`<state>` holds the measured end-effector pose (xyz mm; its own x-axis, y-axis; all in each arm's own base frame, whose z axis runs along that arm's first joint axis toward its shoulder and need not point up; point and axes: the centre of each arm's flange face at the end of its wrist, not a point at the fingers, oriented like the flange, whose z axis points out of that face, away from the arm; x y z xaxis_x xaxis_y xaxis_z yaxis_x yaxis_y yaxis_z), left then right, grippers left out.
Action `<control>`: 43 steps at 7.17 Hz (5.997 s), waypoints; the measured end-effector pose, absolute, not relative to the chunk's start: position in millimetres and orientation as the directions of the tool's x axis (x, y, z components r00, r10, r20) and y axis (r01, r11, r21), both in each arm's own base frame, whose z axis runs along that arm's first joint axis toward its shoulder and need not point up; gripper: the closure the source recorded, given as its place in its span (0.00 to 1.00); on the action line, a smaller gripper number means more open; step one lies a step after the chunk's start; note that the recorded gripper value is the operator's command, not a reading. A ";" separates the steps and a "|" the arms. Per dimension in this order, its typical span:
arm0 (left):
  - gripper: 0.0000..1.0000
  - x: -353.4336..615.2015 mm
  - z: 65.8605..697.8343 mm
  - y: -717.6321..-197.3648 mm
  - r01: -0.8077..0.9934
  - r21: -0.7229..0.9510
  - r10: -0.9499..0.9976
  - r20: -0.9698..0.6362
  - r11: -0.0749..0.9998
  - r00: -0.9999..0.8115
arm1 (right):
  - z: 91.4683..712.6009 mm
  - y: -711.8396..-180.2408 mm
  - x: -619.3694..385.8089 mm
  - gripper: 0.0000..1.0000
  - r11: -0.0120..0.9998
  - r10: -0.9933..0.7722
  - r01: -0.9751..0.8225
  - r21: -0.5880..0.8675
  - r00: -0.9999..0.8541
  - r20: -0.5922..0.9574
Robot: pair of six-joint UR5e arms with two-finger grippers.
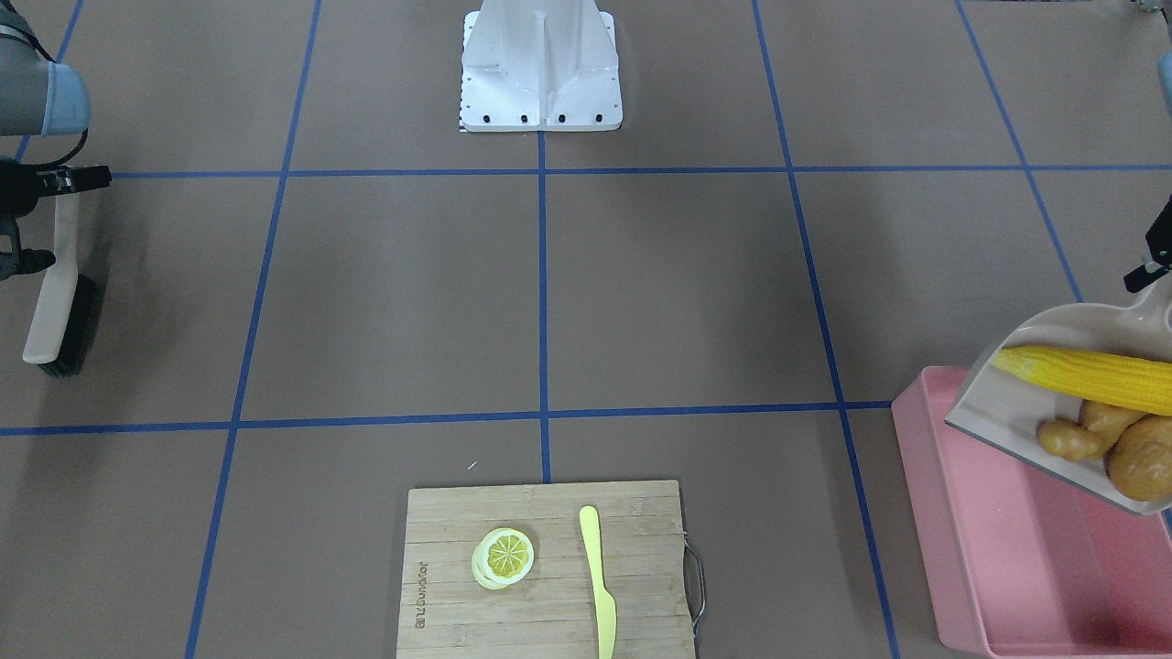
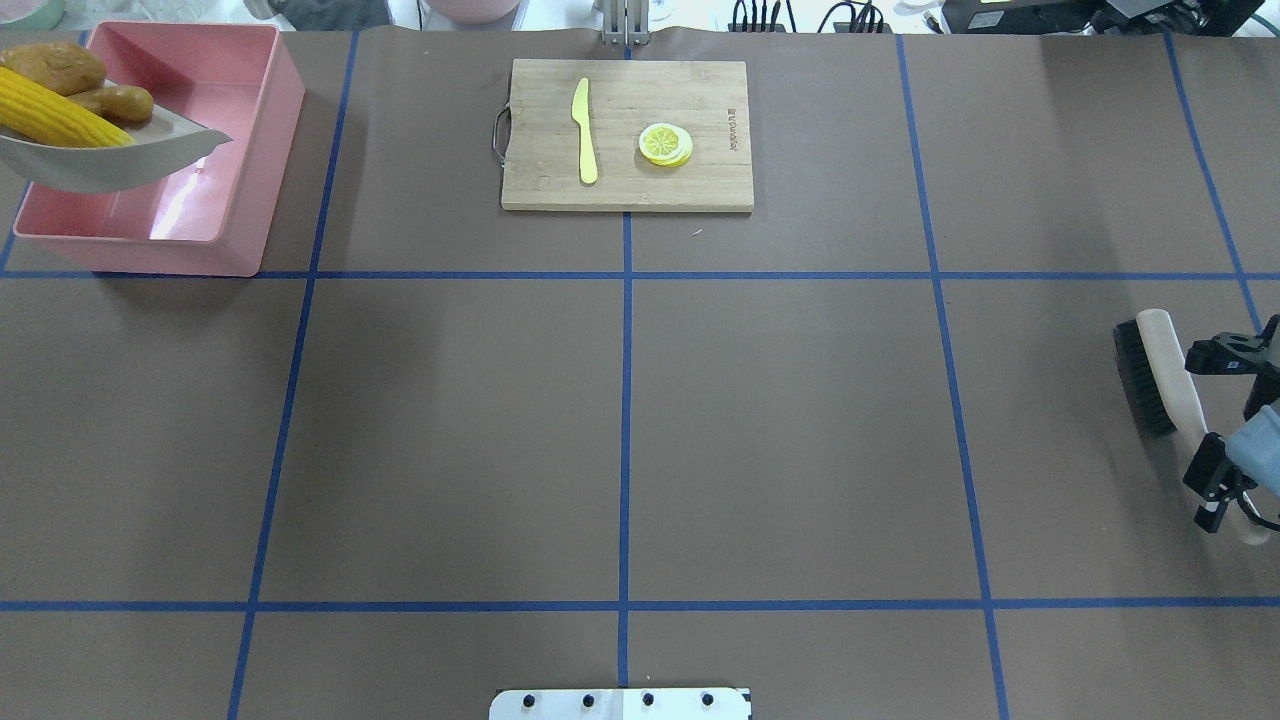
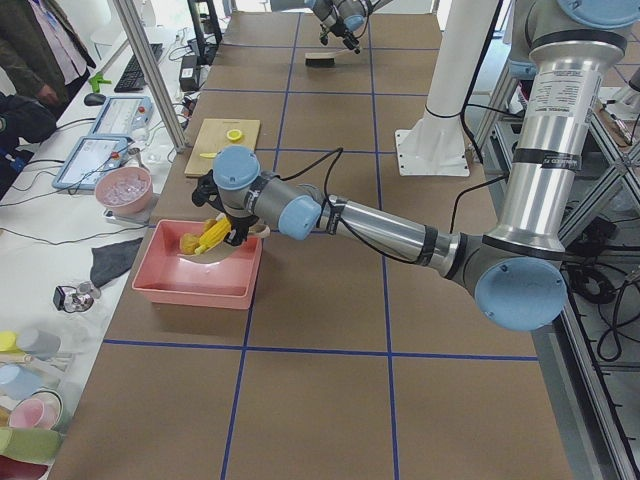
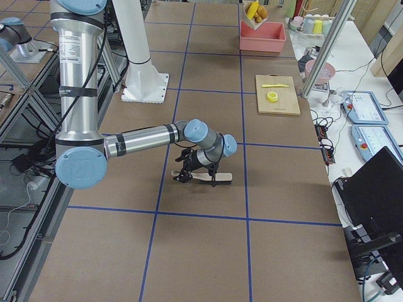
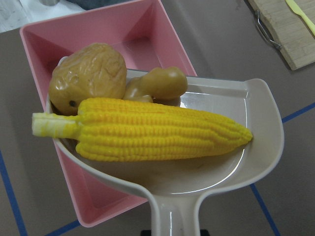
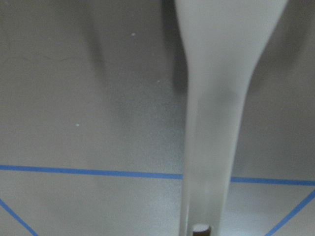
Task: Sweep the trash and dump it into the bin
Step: 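Tilt the dustpan with the left gripper to dump contents into the bin, then bring the empty dustpan back from the bin with the left gripper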
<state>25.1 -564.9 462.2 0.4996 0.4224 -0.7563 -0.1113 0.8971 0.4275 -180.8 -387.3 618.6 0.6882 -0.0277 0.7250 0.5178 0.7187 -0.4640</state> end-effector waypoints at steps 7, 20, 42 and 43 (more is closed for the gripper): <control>1.00 21.3 446.7 -578.5 -0.230 0.304 0.380 -0.779 0.925 0.499 | 636.7 -415.6 -35.5 0.00 0.834 -0.043 0.429 -0.346 0.677 0.734; 1.00 23.3 339.7 -519.8 -0.078 0.813 0.784 -0.525 0.577 0.332 | 699.4 -450.7 129.8 0.00 0.973 0.223 -0.147 -0.176 0.790 0.571; 1.00 311.5 426.2 -509.9 -0.292 0.955 0.996 0.032 -0.055 -0.083 | 652.8 -454.1 125.6 0.00 0.967 0.255 -0.211 -0.145 0.728 0.636; 1.00 319.9 424.4 -509.4 -0.291 0.955 0.995 0.031 -0.057 -0.093 | 652.0 -454.3 125.2 0.00 0.968 0.250 -0.209 -0.142 0.725 0.641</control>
